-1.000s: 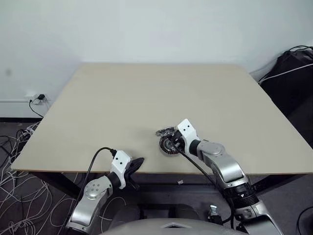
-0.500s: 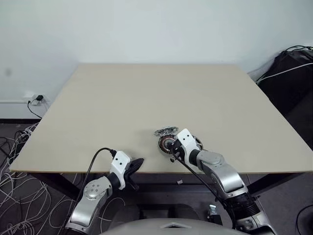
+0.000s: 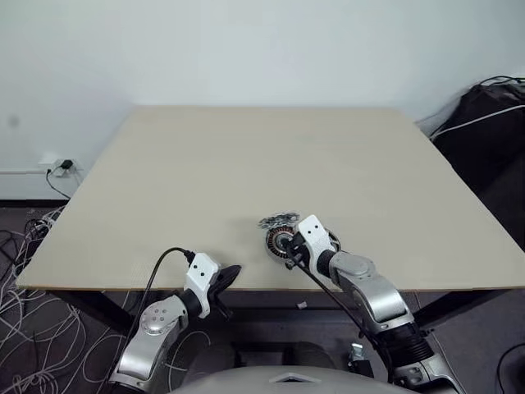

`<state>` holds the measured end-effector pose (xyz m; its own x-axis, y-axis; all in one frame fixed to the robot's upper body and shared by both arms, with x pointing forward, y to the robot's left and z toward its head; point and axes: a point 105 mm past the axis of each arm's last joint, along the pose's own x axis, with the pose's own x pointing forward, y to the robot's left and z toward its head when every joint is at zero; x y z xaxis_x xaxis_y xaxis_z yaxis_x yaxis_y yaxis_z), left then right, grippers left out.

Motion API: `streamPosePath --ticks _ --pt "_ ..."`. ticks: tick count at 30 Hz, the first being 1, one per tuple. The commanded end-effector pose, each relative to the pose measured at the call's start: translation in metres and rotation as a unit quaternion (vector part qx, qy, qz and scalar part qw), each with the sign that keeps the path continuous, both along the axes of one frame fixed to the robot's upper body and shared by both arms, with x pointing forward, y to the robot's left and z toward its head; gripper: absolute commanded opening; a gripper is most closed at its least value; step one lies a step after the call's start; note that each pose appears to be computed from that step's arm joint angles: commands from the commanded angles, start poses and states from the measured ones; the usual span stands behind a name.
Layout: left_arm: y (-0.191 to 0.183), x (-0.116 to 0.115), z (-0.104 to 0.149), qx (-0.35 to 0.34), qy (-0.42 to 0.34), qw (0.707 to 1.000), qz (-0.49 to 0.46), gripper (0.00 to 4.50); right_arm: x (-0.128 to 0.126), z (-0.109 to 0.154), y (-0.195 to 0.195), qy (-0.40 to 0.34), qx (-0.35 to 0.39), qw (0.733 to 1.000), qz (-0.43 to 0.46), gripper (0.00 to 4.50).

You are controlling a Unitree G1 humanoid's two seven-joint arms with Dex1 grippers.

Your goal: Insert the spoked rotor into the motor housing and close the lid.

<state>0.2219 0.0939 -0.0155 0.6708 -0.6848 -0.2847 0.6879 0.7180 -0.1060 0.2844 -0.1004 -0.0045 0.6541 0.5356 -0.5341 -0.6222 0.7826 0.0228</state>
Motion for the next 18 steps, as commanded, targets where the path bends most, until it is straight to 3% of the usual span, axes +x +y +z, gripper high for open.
streamPosePath --ticks 1,8,18 --pt "-0.002 0.004 0.013 -0.001 -0.027 1.0 -0.007 0.0 -0.001 0.003 0.003 -0.003 0.006 1.0 0.004 0.01" --pt "-0.003 0.005 0.013 -0.001 -0.027 1.0 -0.012 0.0 0.019 0.045 0.001 -0.074 0.027 0.997 0.004 0.01" --pt "-0.004 0.005 0.013 -0.003 -0.027 1.0 -0.009 0.0 0.019 0.045 0.0 -0.071 0.019 0.997 0.017 0.01"
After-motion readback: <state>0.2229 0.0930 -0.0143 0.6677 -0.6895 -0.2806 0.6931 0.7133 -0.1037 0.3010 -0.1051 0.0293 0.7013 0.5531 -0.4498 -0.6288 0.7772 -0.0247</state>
